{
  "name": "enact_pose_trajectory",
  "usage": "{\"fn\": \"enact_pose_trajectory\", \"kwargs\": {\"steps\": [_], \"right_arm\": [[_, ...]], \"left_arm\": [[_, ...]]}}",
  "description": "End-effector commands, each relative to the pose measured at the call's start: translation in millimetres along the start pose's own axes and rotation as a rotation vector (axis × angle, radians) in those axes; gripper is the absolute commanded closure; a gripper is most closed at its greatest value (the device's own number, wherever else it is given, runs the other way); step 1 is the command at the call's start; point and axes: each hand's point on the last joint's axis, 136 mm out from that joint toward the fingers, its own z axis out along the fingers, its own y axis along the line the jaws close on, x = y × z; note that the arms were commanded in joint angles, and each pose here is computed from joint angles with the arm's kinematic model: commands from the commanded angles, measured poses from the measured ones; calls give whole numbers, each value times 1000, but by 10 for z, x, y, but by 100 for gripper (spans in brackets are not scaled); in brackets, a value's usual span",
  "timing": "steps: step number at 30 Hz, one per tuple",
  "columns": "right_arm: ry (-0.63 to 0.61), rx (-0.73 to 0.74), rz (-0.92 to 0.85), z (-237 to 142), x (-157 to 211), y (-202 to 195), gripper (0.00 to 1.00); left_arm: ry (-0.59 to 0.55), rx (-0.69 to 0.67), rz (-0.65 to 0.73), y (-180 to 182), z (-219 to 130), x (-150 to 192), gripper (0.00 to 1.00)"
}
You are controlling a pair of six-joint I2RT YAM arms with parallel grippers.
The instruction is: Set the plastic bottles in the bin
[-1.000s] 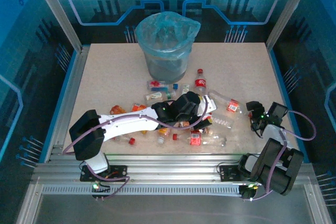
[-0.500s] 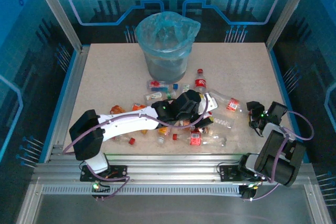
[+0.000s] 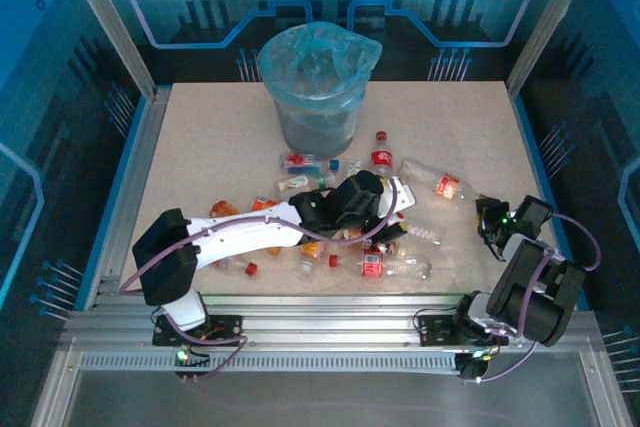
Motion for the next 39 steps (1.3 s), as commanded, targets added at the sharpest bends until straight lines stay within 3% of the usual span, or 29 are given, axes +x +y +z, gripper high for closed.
{"fn": "enact_pose_trajectory", "kwargs": {"steps": [1, 19, 39], "right_arm": [[14, -42, 12, 0, -37, 34, 67], [-62, -69, 36, 20, -352, 266, 39], [-50, -107, 135, 484, -516, 335, 37]], "left_arm": [[-10, -1, -7, -3, 4, -96, 14], [-4, -9, 21, 22, 78, -159, 14], [46, -64, 107, 137, 185, -191, 13]]}}
